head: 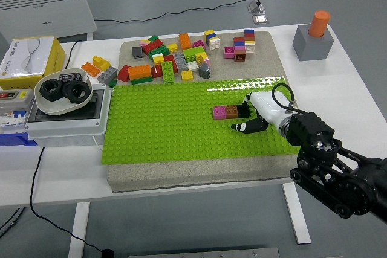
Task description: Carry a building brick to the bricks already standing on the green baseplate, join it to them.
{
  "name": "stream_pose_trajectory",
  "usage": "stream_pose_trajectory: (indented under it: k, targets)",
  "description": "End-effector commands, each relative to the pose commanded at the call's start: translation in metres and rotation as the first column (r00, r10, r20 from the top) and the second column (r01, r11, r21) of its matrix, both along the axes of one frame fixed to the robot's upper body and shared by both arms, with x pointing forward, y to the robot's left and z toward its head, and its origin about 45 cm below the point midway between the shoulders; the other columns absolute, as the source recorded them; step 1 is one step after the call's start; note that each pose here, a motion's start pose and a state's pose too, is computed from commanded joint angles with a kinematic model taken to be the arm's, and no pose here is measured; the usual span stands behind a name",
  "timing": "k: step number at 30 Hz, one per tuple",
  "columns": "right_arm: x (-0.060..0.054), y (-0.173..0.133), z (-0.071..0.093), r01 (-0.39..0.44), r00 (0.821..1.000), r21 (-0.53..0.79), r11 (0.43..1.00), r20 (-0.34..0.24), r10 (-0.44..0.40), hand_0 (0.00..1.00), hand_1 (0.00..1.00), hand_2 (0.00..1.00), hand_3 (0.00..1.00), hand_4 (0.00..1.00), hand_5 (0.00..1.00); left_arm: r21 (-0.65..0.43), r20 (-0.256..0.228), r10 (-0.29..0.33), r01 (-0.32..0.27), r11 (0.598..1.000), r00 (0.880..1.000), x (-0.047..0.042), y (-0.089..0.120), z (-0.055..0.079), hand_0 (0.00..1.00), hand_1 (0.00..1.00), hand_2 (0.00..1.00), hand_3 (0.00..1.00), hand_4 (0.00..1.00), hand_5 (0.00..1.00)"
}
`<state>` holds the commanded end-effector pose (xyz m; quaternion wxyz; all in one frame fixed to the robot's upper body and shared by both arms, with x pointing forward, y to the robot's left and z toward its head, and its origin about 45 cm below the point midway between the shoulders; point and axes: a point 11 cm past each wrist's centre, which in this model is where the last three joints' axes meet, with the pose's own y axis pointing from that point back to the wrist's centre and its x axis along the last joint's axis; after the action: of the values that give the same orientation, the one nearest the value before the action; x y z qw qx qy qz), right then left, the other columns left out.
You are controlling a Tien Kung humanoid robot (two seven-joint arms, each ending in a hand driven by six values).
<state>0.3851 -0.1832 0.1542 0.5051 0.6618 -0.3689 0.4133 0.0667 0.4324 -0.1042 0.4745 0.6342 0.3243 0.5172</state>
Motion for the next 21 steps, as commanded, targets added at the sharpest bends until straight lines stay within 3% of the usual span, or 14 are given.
stream_pose_trajectory:
  k: [21]
  targets:
    - [0.001,-0.010,0.001,0.000,1.000,-0.044,0.999,0.016,0.001,0.002,0.019,0.161,0.639,0.898,0.620,0.001,0.001,0.003,-0.003,1.000,1.000,-0.0006,0.000,0.000,0.750,0.652,0.589,0.726,0.866,0.894]
